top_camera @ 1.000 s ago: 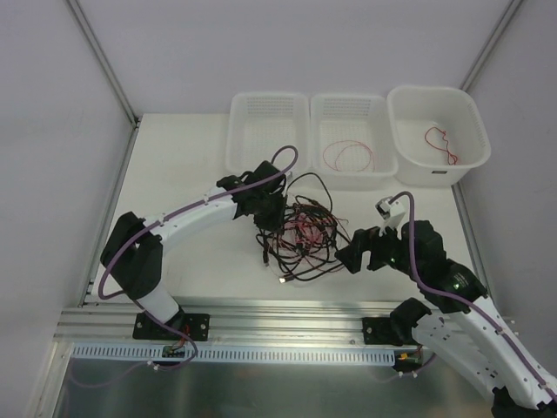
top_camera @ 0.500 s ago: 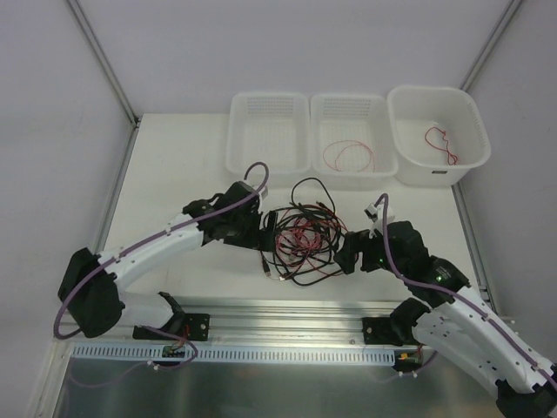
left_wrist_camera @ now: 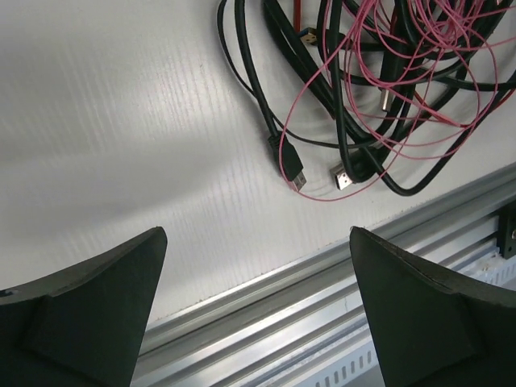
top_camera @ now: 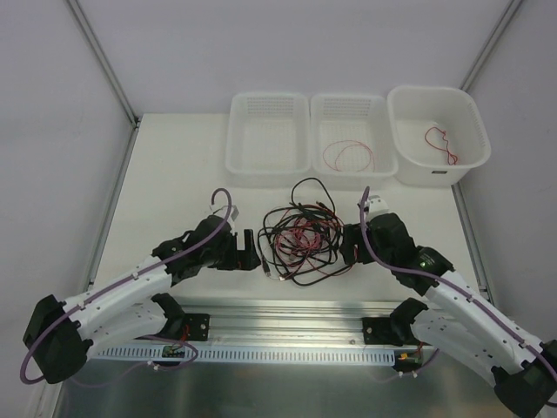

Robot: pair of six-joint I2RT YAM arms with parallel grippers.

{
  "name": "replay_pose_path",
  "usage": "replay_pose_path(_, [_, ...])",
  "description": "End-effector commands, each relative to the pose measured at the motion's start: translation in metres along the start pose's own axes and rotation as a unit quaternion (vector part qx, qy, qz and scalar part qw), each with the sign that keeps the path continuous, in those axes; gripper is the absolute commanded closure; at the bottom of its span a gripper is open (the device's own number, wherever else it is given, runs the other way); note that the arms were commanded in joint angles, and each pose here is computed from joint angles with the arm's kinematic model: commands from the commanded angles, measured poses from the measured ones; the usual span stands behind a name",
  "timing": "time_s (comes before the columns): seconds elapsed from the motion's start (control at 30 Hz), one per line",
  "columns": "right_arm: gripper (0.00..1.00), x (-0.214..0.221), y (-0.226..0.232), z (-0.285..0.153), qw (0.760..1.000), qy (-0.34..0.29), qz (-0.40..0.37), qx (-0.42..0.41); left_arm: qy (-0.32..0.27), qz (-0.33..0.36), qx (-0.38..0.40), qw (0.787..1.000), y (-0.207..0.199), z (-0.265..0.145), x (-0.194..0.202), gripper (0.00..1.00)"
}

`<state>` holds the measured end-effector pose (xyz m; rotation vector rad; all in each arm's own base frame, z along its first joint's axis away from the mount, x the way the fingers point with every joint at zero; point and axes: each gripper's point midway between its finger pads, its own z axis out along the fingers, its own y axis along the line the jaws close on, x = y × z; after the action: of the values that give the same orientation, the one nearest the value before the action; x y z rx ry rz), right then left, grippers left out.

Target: Untangle the cables

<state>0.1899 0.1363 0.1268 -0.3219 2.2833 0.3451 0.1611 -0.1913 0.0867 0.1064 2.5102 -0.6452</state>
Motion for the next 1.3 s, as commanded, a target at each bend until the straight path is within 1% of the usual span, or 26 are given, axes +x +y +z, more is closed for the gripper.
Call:
replay_pose_path(0.0, [0.27, -0.022, 0.02, 0.001, 0.998, -0.036, 0.016, -0.04, -0.05, -0.035, 0.038, 0.997, -0.024, 0.012, -0.029, 0.03])
replay_pose_path(0.1, [0.26, -0.019, 0.023, 0.003, 0.998, -0.034, 0.016, -0.046, -0.053, -0.025, 0.039, 0.998, -0.033, 0.021, -0.042, 0.08])
replay_pose_path(0.13, [0.26, -0.018, 0.026, 0.003, 0.998, -0.034, 0.012, -0.05, -0.068, -0.019, 0.051, 0.996, -0.044, 0.02, -0.056, 0.09])
replay_pose_path(0.2, [0.26, -0.016, 0.03, 0.001, 0.997, -0.036, 0.007, -0.061, -0.067, 0.018, 0.05, 0.996, -0.05, 0.031, -0.065, 0.12])
replay_pose_path(0.23, [0.26, -0.018, 0.033, 0.0, 0.997, -0.043, 0.005, -0.07, -0.067, 0.058, 0.061, 0.994, -0.061, 0.036, -0.075, 0.13])
replay_pose_path(0.27, [0.26, -0.018, 0.037, -0.001, 0.996, -0.047, 0.001, -0.082, -0.066, 0.078, 0.064, 0.993, -0.065, 0.038, -0.08, 0.13])
replay_pose_path(0.3, [0.25, -0.015, 0.043, -0.002, 0.994, -0.048, -0.005, -0.101, -0.077, 0.095, 0.073, 0.99, -0.076, 0.037, -0.095, 0.14])
replay_pose_path(0.33, [0.25, -0.021, 0.049, -0.006, 0.991, -0.065, -0.004, -0.117, -0.071, 0.138, 0.074, 0.985, -0.078, 0.047, -0.097, 0.14])
replay_pose_path(0.4, [0.24, -0.022, 0.056, -0.011, 0.988, -0.076, -0.008, -0.138, -0.076, 0.174, 0.083, 0.978, -0.087, 0.052, -0.107, 0.15])
replay_pose_path(0.43, [0.23, -0.022, 0.057, -0.012, 0.987, -0.08, -0.008, -0.142, -0.075, 0.203, 0.092, 0.972, -0.094, 0.058, -0.113, 0.16])
replay_pose_path(0.5, [0.21, -0.024, 0.057, -0.017, 0.985, -0.091, -0.007, -0.148, -0.087, 0.227, 0.101, 0.965, -0.104, 0.062, -0.124, 0.2])
replay_pose_path(0.57, [0.2, -0.024, 0.057, -0.02, 0.984, -0.098, -0.007, -0.152, -0.068, 0.265, 0.11, 0.956, -0.108, 0.078, -0.12, 0.22])
replay_pose_path(0.6, [0.2, -0.024, 0.057, -0.021, 0.983, -0.1, -0.005, -0.152, -0.071, 0.266, 0.117, 0.954, -0.112, 0.077, -0.123, 0.22])
replay_pose_path(0.67, [0.19, -0.025, 0.056, -0.025, 0.982, -0.107, -0.004, -0.154, -0.05, 0.286, 0.121, 0.949, -0.112, 0.09, -0.113, 0.3])
replay_pose_path(0.8, [0.19, -0.026, 0.055, -0.028, 0.981, -0.113, -0.008, -0.155, -0.053, 0.309, 0.116, 0.942, -0.114, 0.106, -0.114, 0.4])
replay_pose_path(0.83, [0.19, -0.027, 0.055, -0.028, 0.981, -0.114, -0.007, -0.154, -0.05, 0.315, 0.113, 0.941, -0.113, 0.111, -0.112, 0.42])
replay_pose_path(0.9, [0.18, -0.026, 0.055, -0.027, 0.982, -0.113, -0.011, -0.153, -0.057, 0.321, 0.105, 0.94, -0.113, 0.113, -0.116, 0.6])
replay_pose_path(0.93, [0.18, -0.026, 0.055, -0.027, 0.982, -0.113, -0.011, -0.153, -0.061, 0.325, 0.103, 0.938, -0.114, 0.112, -0.118, 0.72])
replay_pose_path(0.97, [0.18, -0.026, 0.055, -0.027, 0.982, -0.113, -0.011, -0.154, -0.066, 0.327, 0.103, 0.937, -0.117, 0.11, -0.119, 0.92])
replay_pose_path(1.0, [0.18, -0.027, 0.055, -0.026, 0.982, -0.113, -0.009, -0.153, -0.08, 0.33, 0.105, 0.935, -0.123, 0.1, -0.123, 1.0])
replay_pose_path(1.07, [0.18, -0.028, 0.054, -0.026, 0.982, -0.116, -0.009, -0.149, -0.099, 0.333, 0.109, 0.931, -0.132, 0.084, -0.129, 1.0])
replay_pose_path(1.1, [0.18, -0.027, 0.052, -0.026, 0.983, -0.116, -0.008, -0.145, -0.123, 0.336, 0.119, 0.926, -0.144, 0.063, -0.135, 1.0])
replay_pose_path(1.17, [0.18, -0.029, 0.049, -0.026, 0.983, -0.121, -0.003, -0.137, -0.139, 0.336, 0.128, 0.923, -0.155, 0.037, -0.141, 1.0])
replay_pose_path(1.2, [0.18, -0.028, 0.048, -0.026, 0.984, -0.12, 0.001, -0.133, -0.162, 0.331, 0.141, 0.919, -0.165, 0.013, -0.148, 1.0])
replay_pose_path(1.23, [0.18, -0.029, 0.047, -0.026, 0.984, -0.121, 0.004, -0.13, -0.159, 0.329, 0.142, 0.92, -0.165, 0.002, -0.148, 1.0])
replay_pose_path(1.27, [0.18, -0.03, 0.046, -0.026, 0.984, -0.122, 0.006, -0.128, -0.173, 0.327, 0.153, 0.916, -0.173, -0.016, -0.156, 1.0])
